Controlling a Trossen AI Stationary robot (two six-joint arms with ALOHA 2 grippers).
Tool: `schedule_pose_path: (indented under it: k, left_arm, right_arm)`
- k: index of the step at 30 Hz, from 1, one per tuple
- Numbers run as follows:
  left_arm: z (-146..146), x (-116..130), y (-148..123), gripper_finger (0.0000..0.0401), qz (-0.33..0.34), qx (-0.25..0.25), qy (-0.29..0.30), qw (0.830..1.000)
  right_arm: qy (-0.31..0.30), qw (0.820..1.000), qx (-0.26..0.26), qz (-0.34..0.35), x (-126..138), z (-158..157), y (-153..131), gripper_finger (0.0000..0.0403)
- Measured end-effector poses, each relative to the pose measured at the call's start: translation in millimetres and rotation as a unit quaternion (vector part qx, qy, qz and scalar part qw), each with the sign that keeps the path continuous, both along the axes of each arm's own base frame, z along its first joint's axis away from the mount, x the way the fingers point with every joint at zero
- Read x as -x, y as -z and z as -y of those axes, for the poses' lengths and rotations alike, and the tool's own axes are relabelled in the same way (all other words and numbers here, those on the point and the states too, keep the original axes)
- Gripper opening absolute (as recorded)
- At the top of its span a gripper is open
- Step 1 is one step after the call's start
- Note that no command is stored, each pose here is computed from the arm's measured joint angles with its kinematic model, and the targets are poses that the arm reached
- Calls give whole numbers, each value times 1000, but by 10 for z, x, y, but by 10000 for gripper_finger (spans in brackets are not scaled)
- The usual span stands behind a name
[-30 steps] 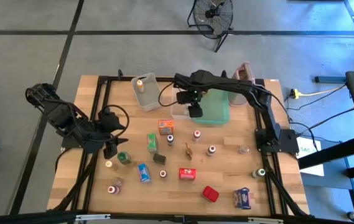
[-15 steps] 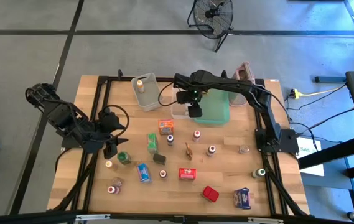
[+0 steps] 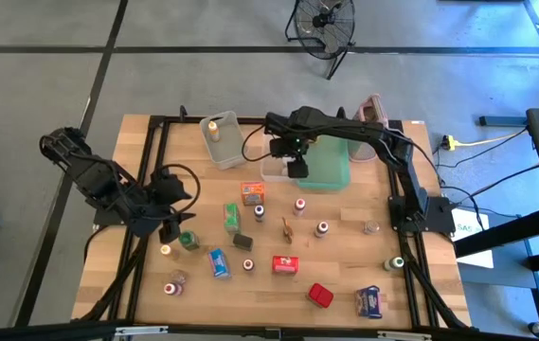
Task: Pick & Place Kitchen Items
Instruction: Put the white seasoning bottle into the white bin, then put the yellow food coloring bottle into the gray bin
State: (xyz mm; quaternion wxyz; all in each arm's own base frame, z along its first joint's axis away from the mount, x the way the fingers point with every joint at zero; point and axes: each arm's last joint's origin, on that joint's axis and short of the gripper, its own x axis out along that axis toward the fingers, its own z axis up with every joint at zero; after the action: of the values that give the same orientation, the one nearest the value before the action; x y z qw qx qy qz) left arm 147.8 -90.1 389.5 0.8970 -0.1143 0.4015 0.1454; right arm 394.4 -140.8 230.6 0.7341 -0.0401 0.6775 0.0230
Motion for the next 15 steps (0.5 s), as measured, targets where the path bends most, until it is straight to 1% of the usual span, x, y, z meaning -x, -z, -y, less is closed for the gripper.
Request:
schedule_pose_path:
  k: [3, 5, 8, 11, 15]
  left_arm:
    - [2, 2, -3, 228, 1, 5, 0, 1000]
    - [4, 18, -12, 228, 4, 8, 3, 1000]
    - [11, 48, -23, 230, 8, 9, 8, 1000]
    - [14, 58, -23, 230, 8, 7, 10, 1000]
    - [-3, 88, -34, 228, 5, 15, 15, 1000]
  right_arm:
    - [4, 1000, 0, -2, -3, -17, 0, 296]
    - [13, 1000, 16, -8, -5, -29, -1, 308]
    - [9, 999, 42, -23, -3, -60, -64, 319]
    - [4, 998, 55, -11, -41, -104, -188, 320]
    - [14, 998, 65, 24, -99, -163, -449, 321]
